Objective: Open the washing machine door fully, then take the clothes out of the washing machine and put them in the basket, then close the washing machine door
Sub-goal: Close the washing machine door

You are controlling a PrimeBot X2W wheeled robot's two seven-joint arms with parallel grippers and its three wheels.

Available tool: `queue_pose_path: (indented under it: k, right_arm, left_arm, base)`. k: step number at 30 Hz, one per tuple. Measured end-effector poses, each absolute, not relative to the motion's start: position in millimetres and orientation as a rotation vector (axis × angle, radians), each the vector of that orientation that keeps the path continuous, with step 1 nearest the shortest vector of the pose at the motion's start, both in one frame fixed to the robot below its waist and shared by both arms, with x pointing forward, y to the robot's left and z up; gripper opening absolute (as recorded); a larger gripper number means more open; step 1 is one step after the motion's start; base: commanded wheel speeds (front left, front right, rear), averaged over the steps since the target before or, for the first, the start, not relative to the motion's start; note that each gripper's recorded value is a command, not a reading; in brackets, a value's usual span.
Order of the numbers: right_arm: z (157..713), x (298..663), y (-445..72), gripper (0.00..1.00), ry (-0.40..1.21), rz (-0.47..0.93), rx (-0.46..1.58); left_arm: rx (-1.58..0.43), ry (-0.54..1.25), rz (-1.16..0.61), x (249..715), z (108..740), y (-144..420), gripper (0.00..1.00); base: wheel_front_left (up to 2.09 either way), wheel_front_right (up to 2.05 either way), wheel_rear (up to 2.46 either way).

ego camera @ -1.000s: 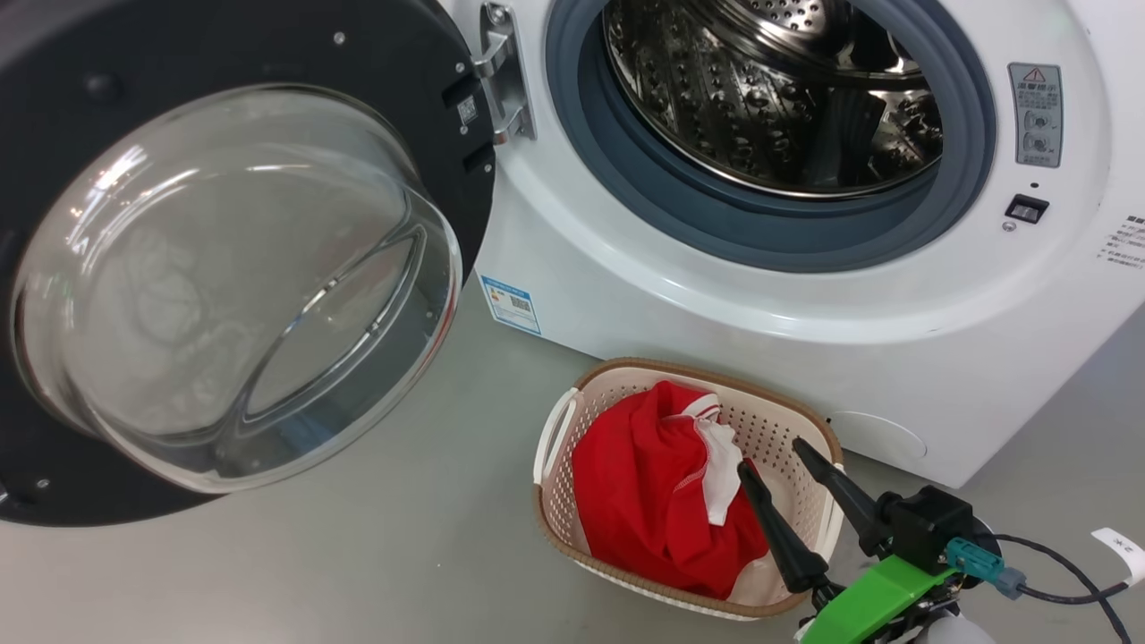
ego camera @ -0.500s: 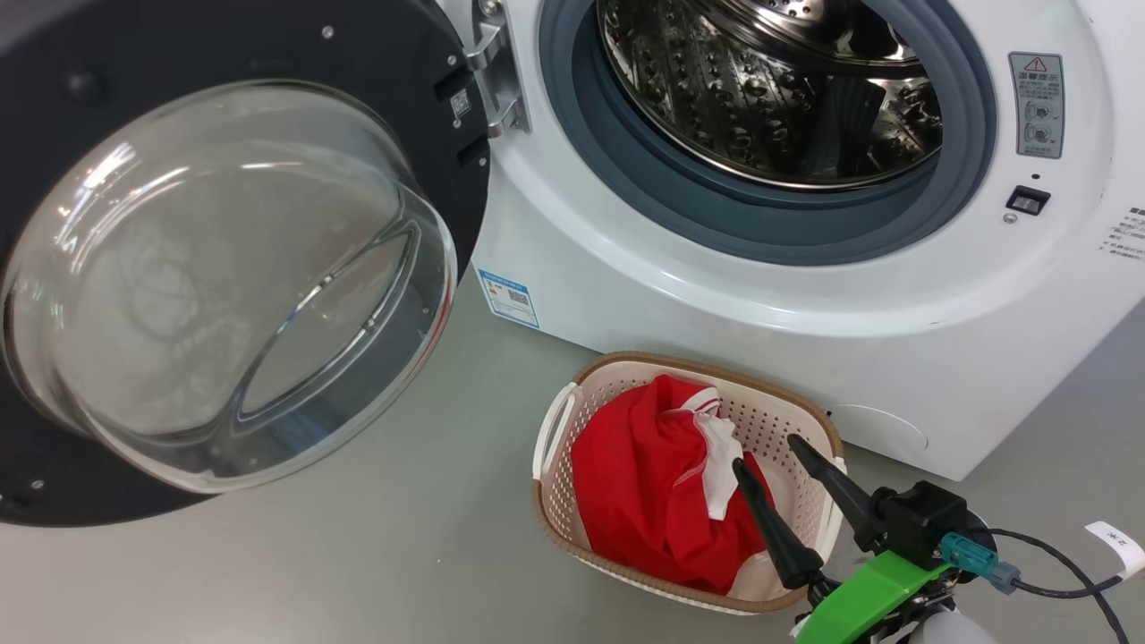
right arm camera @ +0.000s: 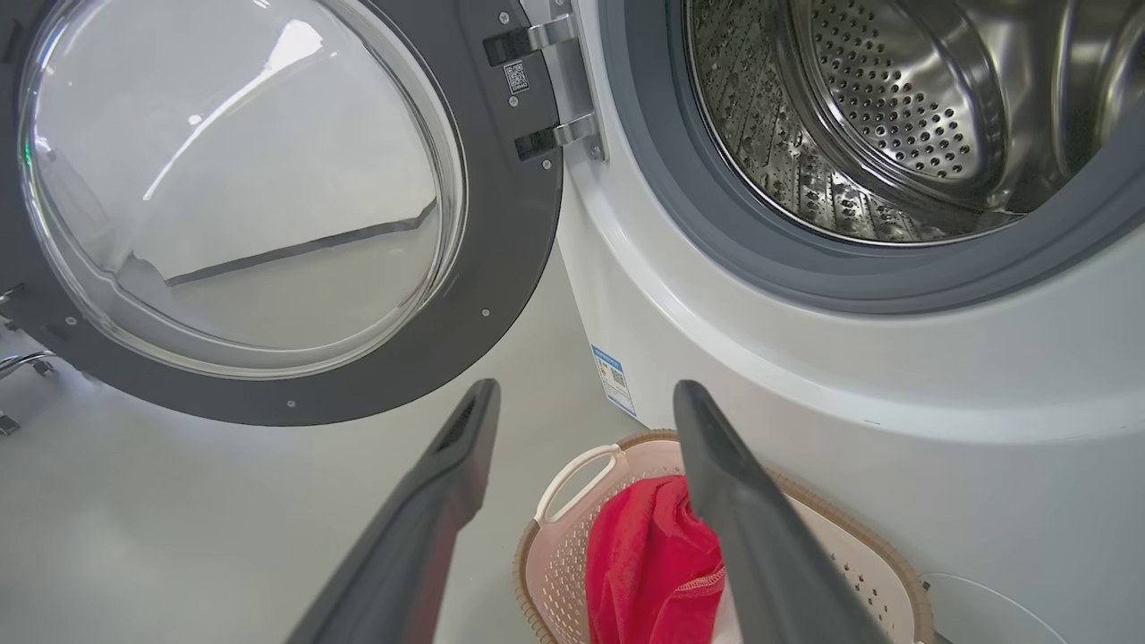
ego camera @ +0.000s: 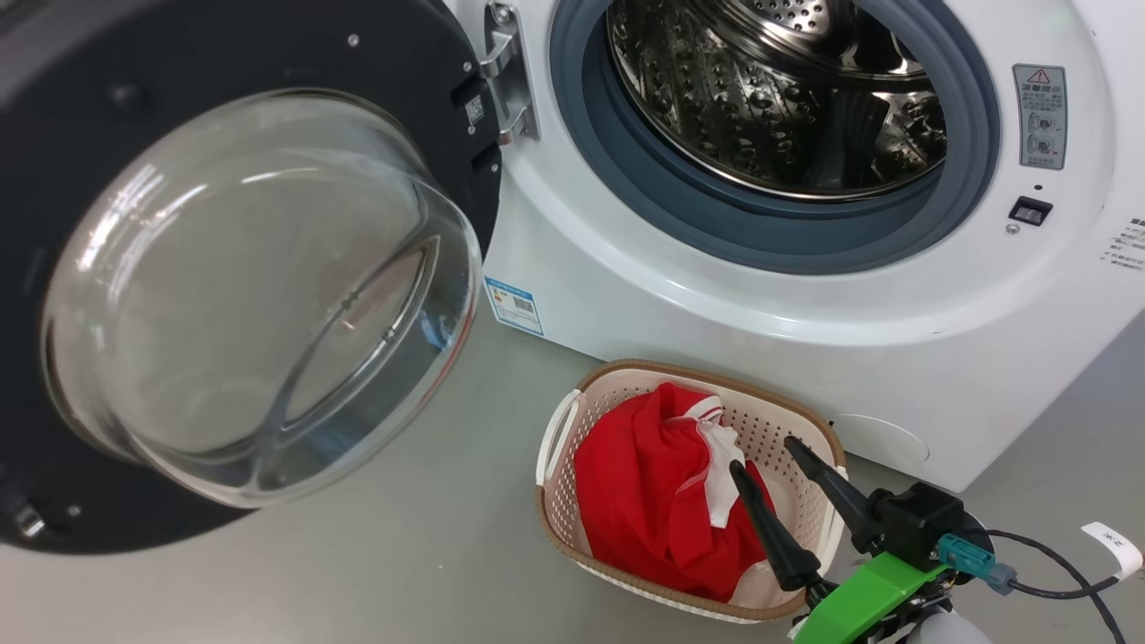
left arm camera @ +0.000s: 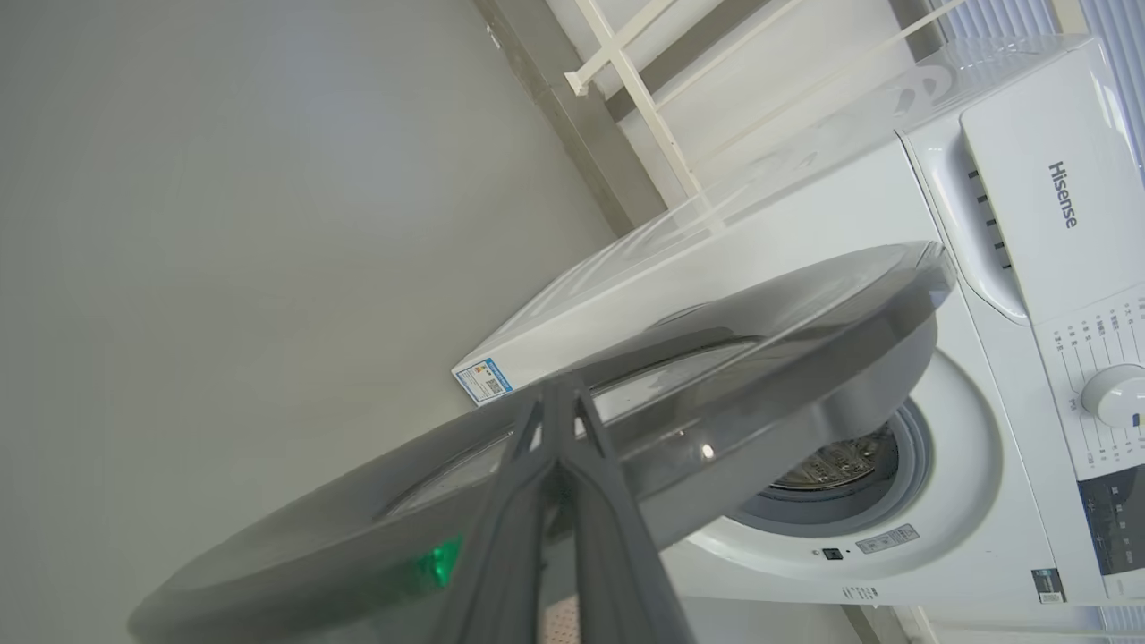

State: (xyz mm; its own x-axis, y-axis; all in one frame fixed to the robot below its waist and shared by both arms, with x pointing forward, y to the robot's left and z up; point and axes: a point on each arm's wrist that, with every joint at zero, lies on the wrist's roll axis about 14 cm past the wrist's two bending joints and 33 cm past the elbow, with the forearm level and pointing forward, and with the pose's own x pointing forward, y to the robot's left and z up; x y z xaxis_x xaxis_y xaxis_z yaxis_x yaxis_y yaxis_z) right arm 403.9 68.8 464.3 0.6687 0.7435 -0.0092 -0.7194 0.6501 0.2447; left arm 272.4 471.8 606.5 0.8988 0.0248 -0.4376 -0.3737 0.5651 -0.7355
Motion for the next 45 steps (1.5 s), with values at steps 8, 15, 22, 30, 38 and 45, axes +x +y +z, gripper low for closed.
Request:
queue_pose_path:
  k: [8, 15, 22, 30, 38, 45]
  right_arm:
    - [470, 406, 65, 1.0, 0.096, 0.82, 0.225]
    - [478, 406, 58, 1.0, 0.074, 0.801, 0.222]
    - [479, 406, 45, 1.0, 0.07, 0.761, 0.222]
    - [485, 408, 30, 1.0, 0.049, 0.72, 0.22]
    - [491, 413, 4, 1.0, 0.025, 0.642, 0.223]
    - [489, 413, -30, 1.0, 0.02, 0.54, 0.225]
  left_arm:
    - [-0.925, 0.491, 0.041, 270, 611, 430, 0.0]
    - [-0.916, 0.562, -0.161, 263, 611, 384, 0.0]
    - [-0.847, 0.621, -0.309, 259, 613, 346, 0.0]
    - [-0.765, 0.677, -0.516, 267, 616, 291, 0.0]
    - [-0.718, 0.685, -0.683, 282, 621, 248, 0.0]
    - [-0.714, 0.673, -0.839, 307, 623, 198, 0.0]
  base:
    - [0.0, 0.0, 0.0]
    - [0.0, 0.0, 0.0]
    - [0.0, 0.0, 0.0]
    - [0.0, 0.0, 0.0]
    - [0.0, 0.0, 0.0]
    - [0.0, 0.0, 0.0]
